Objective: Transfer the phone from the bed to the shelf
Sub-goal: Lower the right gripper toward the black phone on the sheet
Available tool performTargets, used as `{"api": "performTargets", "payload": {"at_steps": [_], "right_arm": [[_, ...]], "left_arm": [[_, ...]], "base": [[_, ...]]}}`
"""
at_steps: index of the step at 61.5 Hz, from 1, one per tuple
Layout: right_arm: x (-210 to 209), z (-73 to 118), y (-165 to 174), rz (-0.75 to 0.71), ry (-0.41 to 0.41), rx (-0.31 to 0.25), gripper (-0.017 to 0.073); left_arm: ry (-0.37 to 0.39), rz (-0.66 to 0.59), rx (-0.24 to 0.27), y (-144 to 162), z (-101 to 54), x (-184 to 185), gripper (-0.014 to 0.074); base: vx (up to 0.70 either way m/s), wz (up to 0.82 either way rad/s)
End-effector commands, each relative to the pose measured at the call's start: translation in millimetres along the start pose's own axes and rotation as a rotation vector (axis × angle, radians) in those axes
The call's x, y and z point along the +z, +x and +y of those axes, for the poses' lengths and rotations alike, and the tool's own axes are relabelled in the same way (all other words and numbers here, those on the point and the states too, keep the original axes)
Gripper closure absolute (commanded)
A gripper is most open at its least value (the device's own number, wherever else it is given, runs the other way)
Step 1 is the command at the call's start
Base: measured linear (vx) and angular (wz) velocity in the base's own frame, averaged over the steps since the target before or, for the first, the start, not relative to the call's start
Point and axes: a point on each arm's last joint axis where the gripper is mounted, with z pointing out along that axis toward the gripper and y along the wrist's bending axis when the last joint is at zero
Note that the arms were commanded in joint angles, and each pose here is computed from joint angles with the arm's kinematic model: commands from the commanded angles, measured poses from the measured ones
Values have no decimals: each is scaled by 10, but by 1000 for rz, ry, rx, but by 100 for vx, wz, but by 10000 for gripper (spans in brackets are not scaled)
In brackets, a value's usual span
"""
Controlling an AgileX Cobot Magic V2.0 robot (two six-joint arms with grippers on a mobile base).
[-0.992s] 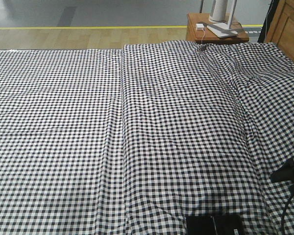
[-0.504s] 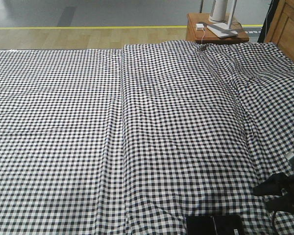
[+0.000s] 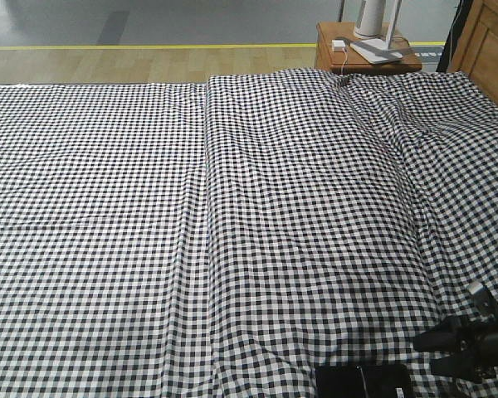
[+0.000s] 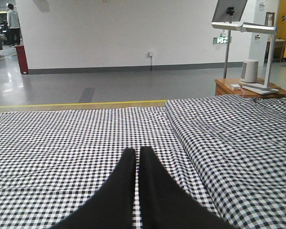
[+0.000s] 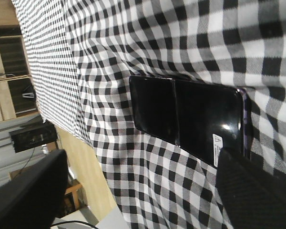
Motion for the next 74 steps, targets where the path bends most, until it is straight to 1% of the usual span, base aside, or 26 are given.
{"api": "performTargets", "payload": {"at_steps": [1, 7, 15, 22, 31, 47, 64, 74], "right_arm": [[-65, 95, -49, -14, -50, -40, -34], [-3, 30, -19, -4, -56, -29, -34], [78, -67, 18, 1, -44, -25, -34], [126, -131, 40, 1, -26, -41, -34], [151, -194, 30, -11, 6, -46, -34], [185, -246, -99, -46, -87, -38, -34], [326, -289, -72, -6, -101, -36, -34], [406, -248, -86, 15, -103, -45, -34]], "left_arm": [[-6, -104, -18, -154, 6, -21, 592], [-6, -104, -18, -154, 6, -21, 592], [-6, -104, -18, -154, 6, -21, 592], [-6, -104, -18, -154, 6, -21, 592], [-6, -104, -18, -154, 6, -21, 592], [-6, -104, -18, -154, 6, -21, 592], [-6, -104, -18, -154, 6, -21, 592], [-6, -104, -18, -154, 6, -21, 592]], "base": [[0, 0], [0, 0], [0, 0], [0, 0], [0, 0], [0, 0], [0, 0], [0, 0]]}}
